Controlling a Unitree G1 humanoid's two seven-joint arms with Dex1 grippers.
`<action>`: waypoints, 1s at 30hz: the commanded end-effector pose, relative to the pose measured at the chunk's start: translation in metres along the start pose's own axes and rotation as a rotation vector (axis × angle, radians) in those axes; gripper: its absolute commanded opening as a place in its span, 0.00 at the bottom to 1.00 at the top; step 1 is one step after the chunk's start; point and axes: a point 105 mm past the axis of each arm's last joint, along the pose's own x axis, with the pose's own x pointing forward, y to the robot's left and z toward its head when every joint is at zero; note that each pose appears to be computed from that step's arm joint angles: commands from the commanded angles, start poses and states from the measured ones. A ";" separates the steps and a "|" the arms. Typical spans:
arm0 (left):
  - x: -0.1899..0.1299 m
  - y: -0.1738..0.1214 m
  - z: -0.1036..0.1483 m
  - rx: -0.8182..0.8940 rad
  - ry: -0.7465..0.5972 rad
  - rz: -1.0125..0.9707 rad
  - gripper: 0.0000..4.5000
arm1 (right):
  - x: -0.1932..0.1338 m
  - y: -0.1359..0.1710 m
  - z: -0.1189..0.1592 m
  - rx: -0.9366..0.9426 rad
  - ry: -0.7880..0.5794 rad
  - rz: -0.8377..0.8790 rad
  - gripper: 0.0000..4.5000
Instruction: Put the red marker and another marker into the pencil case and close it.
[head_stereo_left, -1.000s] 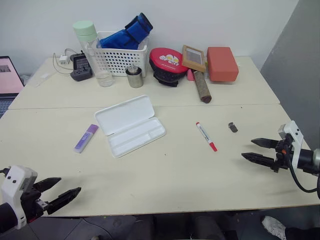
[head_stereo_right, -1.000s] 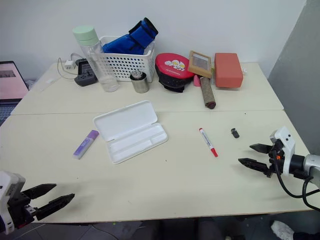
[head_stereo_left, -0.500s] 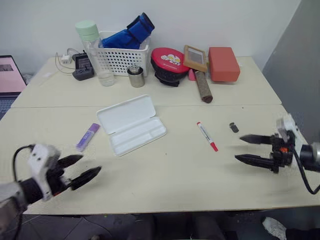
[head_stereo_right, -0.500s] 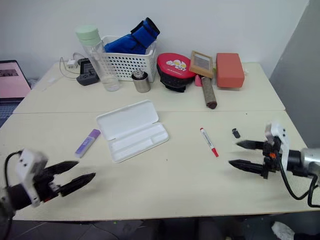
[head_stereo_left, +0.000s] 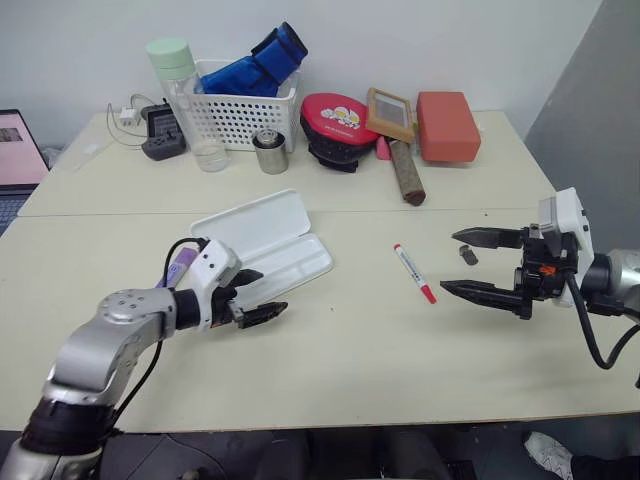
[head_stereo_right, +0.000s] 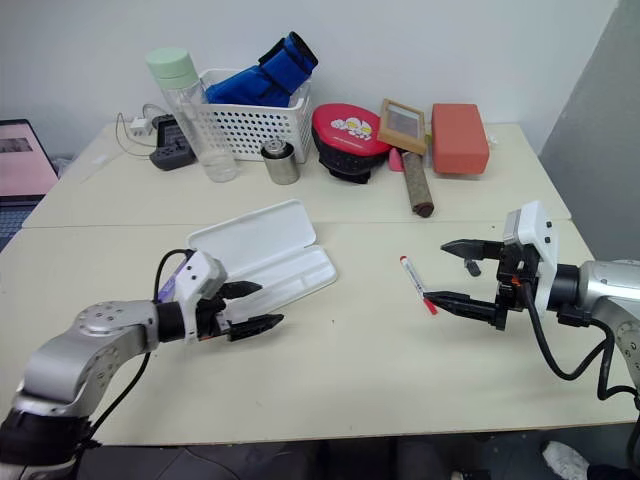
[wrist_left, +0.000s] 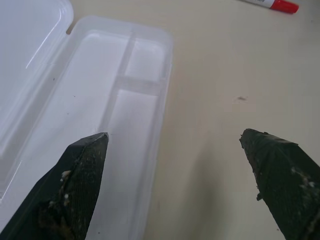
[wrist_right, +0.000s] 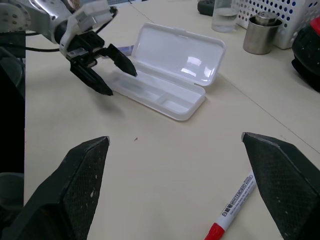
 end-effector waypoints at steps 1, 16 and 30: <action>0.013 0.003 -0.002 0.049 0.029 -0.032 1.00 | 0.002 0.006 0.011 -0.064 -0.014 0.005 0.99; 0.034 0.002 -0.018 0.111 0.117 -0.065 0.42 | 0.000 0.008 0.008 -0.075 0.017 0.009 1.00; 0.035 0.001 -0.009 0.136 0.072 -0.083 0.01 | -0.001 0.010 0.009 -0.074 0.012 0.008 1.00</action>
